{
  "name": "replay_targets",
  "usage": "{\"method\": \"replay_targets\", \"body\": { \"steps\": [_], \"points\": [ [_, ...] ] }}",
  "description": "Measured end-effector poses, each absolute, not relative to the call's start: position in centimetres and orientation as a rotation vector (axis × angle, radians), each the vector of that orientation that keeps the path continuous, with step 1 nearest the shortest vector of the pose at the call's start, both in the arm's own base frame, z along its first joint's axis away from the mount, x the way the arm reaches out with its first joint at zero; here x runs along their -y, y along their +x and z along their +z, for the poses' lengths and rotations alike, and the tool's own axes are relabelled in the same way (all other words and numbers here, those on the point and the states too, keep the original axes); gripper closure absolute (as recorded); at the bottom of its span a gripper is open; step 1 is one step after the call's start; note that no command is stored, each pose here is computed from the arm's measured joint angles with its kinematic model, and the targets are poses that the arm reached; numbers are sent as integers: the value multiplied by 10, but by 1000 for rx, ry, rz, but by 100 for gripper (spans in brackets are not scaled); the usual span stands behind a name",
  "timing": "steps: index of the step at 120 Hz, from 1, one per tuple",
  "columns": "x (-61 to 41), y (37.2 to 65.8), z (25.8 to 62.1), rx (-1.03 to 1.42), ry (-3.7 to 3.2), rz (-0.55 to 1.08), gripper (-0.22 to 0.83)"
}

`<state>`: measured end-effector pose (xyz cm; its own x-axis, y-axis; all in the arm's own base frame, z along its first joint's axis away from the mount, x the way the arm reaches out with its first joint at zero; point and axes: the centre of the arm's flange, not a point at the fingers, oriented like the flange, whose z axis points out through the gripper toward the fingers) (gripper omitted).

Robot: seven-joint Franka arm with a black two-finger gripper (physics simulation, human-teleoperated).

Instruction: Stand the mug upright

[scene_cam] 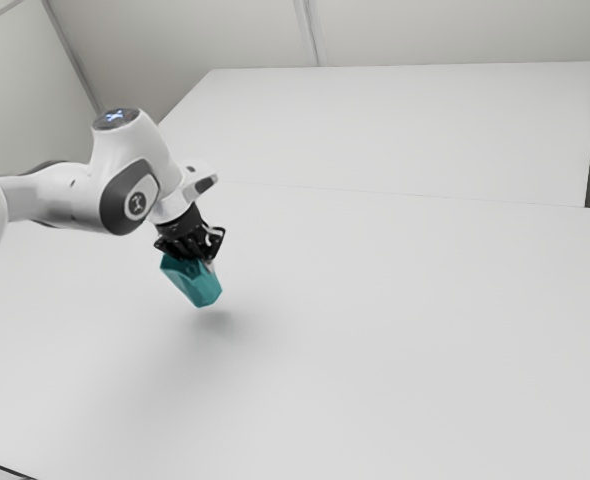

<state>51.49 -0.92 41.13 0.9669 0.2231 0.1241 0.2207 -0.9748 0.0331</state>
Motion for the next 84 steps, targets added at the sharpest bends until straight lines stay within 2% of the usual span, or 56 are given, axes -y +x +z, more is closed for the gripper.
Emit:
{"method": "replay_targets", "body": {
  "steps": [66,84],
  "points": [
    [36,521,352,-736,3041,69,78],
    [40,521,357,-781,3020,77,46]
  ]
}}
